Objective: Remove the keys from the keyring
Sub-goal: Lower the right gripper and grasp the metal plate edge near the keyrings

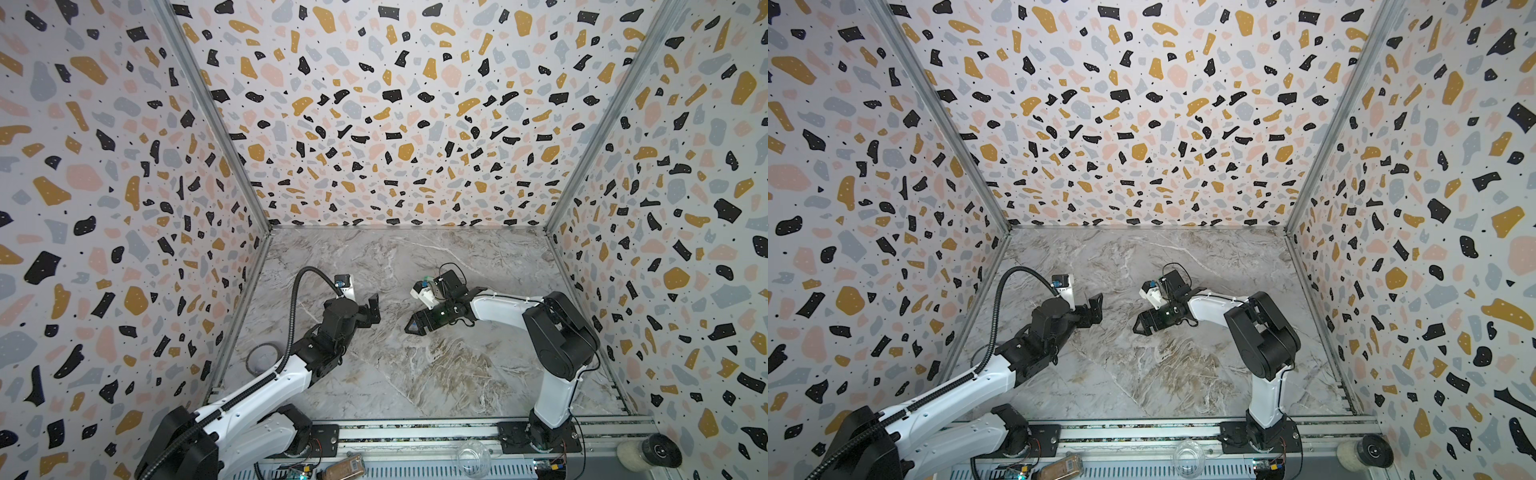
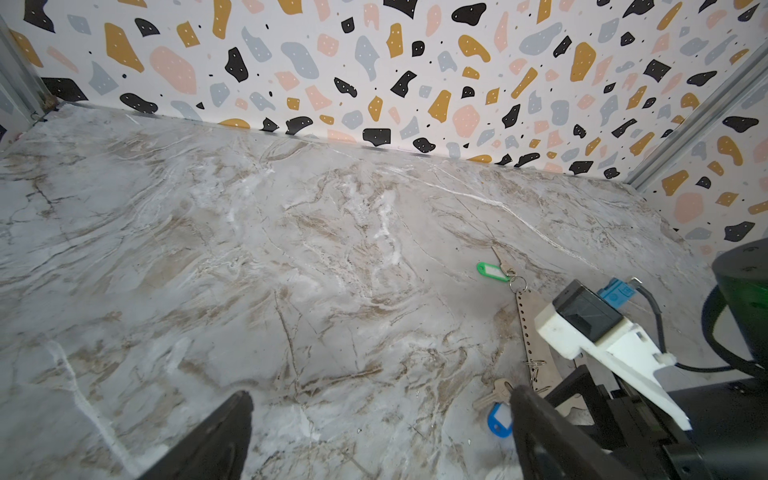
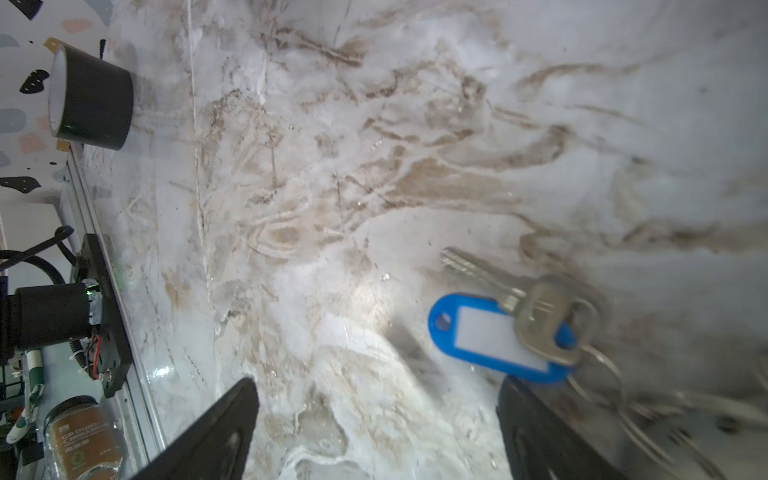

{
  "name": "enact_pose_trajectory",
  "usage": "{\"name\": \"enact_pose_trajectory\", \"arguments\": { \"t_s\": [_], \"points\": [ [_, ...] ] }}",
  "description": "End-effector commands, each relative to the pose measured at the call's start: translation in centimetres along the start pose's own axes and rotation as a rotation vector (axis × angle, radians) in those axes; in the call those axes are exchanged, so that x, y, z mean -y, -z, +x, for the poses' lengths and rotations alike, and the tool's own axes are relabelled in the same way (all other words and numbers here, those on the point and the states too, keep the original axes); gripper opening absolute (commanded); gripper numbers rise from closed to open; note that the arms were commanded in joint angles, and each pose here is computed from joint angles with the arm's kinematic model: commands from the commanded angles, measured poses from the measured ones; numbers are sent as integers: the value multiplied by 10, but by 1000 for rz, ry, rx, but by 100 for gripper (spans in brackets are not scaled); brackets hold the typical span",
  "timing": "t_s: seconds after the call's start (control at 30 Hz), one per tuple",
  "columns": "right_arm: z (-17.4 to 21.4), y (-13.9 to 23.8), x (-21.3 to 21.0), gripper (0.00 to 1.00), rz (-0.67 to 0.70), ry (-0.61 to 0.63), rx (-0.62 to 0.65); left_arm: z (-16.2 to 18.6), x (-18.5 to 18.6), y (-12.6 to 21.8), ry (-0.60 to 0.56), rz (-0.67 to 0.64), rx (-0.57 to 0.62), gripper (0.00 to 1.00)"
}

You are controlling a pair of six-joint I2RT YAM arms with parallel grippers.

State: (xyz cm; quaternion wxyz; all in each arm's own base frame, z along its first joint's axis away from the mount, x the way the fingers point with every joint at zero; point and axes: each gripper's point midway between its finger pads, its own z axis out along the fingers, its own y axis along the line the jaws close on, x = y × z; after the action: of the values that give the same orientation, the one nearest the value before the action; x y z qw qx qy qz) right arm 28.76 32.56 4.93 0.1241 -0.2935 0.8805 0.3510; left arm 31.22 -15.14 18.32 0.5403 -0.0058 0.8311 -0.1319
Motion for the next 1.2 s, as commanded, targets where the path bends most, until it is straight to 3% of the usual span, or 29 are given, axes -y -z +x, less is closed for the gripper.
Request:
{"name": "enact_pose_trajectory", "arguments": {
  "t_s": [0.0,0.17,0.47,0.67,0.77,1.17],
  "points": [
    [1,1,-12,92,-19,8,-34,-4,1,4,-24,6,17,97],
    [-22,37,-20,91,39,102,63,-5,12,2,-86,49,-10,94],
    [-35,114,24,66,196,290,234,-16,25,-4,-120,83,-15,91],
    [-21,106,39,37,235,505,168,-15,24,-4,-95,84,-7,90],
    [-22,102,51,31,295,564,166,-13,22,-3,-88,76,0,90],
    [-21,76,56,33,401,942,138,-9,13,-3,-119,43,8,90]
  ]
}}
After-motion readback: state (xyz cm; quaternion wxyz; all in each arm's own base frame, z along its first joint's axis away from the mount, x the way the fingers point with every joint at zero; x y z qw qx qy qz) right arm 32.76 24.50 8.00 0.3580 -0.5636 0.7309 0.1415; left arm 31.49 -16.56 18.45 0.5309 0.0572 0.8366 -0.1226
